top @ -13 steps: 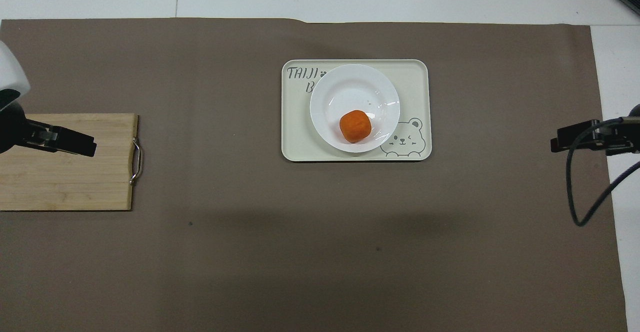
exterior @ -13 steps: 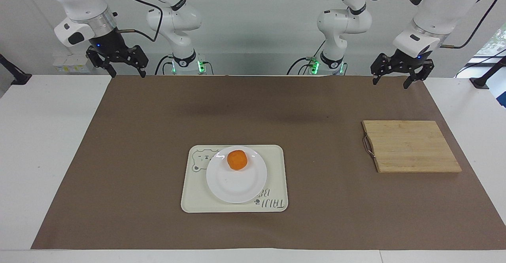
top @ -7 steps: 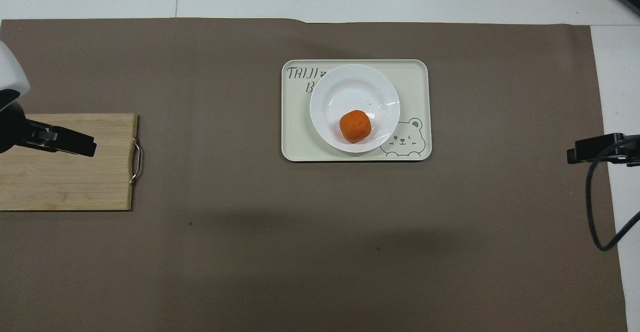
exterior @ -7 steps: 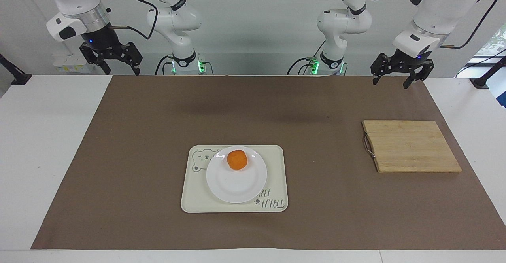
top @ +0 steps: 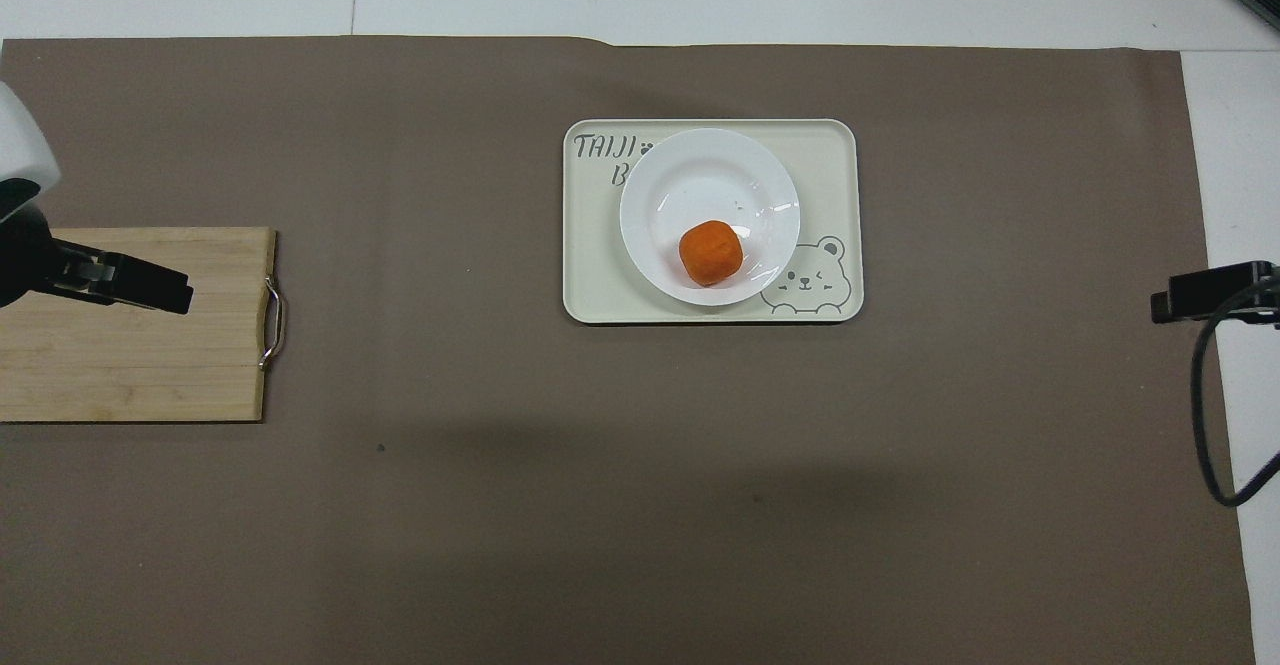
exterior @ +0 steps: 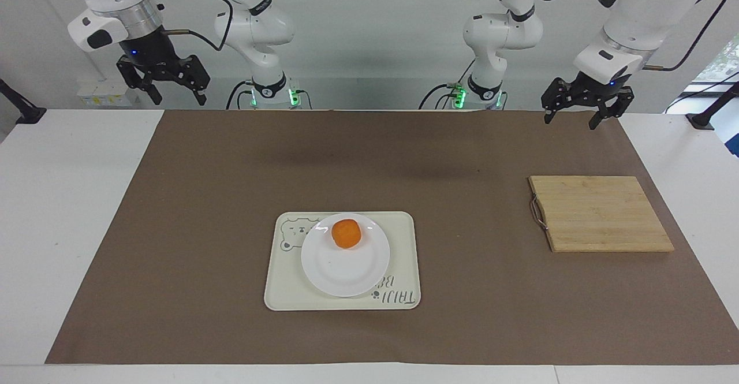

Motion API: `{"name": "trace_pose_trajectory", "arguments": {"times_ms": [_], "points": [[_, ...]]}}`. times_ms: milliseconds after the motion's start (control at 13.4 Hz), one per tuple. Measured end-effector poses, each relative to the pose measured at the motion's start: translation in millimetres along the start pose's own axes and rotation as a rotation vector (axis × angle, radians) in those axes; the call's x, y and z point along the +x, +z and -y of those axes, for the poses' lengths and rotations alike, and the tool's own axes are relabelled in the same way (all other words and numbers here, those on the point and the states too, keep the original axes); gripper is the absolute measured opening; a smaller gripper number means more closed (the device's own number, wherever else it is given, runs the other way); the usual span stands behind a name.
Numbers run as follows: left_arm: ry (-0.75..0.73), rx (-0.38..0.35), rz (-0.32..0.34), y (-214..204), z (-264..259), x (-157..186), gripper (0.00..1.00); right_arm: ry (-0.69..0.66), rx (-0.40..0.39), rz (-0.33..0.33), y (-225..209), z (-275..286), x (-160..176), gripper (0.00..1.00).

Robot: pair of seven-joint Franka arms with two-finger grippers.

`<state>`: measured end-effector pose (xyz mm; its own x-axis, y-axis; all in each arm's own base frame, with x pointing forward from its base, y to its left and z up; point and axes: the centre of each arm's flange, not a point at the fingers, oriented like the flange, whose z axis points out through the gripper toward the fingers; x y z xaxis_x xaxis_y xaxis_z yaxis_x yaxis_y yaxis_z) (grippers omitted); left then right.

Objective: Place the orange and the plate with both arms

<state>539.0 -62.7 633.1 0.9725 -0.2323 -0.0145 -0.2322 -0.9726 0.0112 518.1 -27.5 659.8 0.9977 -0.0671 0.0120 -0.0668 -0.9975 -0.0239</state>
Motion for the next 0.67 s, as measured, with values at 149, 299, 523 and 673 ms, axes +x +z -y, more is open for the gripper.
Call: {"name": "trace_pose_trajectory", "arguments": {"times_ms": [149,299,523,673], "points": [[-0.001,0.000,0.000,0,0,0,1.00,-0.001,-0.006,0.000,0,0,0,1.00],[-0.009,0.000,0.000,0,4,-1,1.00,-0.001,-0.008,0.001,0,0,0,1.00],[-0.024,0.000,-0.001,0,13,-2,1.00,-0.001,-0.008,0.000,0,0,0,1.00],[-0.026,-0.001,-0.001,0,14,-2,1.00,-0.002,-0.008,0.000,0,0,0,1.00]]}}
